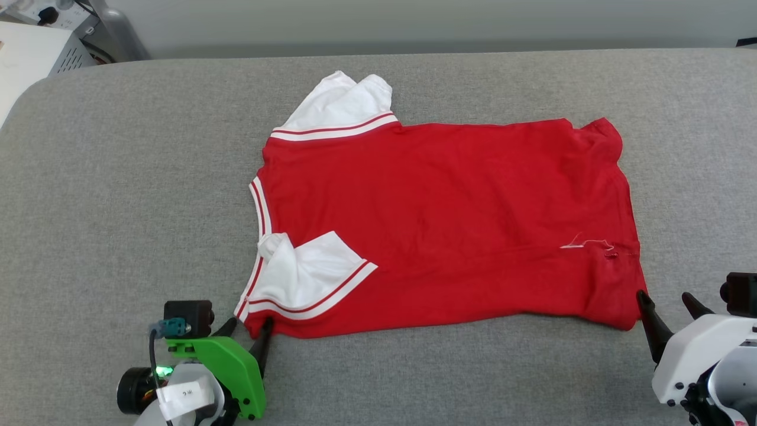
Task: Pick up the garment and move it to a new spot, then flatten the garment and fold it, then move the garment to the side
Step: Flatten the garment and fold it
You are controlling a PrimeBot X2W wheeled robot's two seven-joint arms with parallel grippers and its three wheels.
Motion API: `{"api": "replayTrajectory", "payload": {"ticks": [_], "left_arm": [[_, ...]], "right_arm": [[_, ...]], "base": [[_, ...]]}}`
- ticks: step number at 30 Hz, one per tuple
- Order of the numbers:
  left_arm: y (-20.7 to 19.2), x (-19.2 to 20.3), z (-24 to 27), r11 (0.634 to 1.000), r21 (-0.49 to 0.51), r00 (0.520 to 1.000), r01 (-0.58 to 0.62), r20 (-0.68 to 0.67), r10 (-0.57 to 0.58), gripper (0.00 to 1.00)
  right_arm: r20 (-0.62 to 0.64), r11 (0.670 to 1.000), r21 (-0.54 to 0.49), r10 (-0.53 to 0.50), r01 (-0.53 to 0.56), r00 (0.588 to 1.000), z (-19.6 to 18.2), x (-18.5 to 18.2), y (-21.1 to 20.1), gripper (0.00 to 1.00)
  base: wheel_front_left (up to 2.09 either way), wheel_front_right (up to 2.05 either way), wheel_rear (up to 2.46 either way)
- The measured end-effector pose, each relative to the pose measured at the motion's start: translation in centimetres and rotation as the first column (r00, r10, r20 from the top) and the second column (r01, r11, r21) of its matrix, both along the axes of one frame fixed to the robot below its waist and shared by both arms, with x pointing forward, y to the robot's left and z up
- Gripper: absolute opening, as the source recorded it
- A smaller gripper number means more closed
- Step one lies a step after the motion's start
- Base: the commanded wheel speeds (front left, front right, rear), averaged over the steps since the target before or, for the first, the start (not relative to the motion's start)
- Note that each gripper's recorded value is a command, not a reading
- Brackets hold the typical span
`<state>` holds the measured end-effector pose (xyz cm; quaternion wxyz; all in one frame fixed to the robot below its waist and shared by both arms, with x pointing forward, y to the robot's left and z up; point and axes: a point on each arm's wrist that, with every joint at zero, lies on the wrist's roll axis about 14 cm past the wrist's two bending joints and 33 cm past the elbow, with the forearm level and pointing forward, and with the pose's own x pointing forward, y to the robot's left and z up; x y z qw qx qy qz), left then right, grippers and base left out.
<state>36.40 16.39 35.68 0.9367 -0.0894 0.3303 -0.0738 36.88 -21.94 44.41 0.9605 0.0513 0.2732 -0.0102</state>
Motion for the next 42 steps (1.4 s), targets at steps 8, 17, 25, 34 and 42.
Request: {"api": "replayTrajectory", "payload": {"ticks": [8, 17, 25, 34, 42], "left_arm": [[-0.3, 0.2, 0.2, 0.999, -0.013, 0.999, 0.038, -0.021, -0.039, 0.00], [-2.1, -0.6, 4.1, 0.990, -0.132, 0.994, 0.049, 0.103, -0.035, 0.00], [-2.2, -0.5, 7.3, 0.985, -0.152, 0.983, 0.081, 0.174, -0.054, 0.00], [-2.4, -0.6, 7.4, 0.983, -0.159, 0.986, 0.087, 0.158, -0.062, 0.00], [-1.0, -1.8, 5.9, 0.991, -0.107, 0.994, 0.082, 0.086, -0.073, 0.00]], "right_arm": [[-0.017, 0.998, -0.044, 0.037, -0.037, 0.999, -0.4, 0.4, 0.3, 1.00], [-0.106, 0.991, -0.086, 0.091, -0.100, 0.990, -3.0, 0.8, 0.8, 1.00], [-0.240, 0.996, -0.048, 0.055, -0.069, 0.969, -6.0, 0.7, 0.4, 1.00], [-0.328, 0.999, 0.046, 0.040, -0.026, 0.944, -7.9, 0.6, 1.0, 1.00], [-0.298, 0.999, 0.043, 0.040, -0.029, 0.954, -6.9, 1.0, 0.3, 0.00]], "base": [[0.00, 0.00, 0.00], [0.00, 0.00, 0.00], [0.00, 0.00, 0.00], [0.00, 0.00, 0.00], [0.00, 0.00, 0.00]]}}
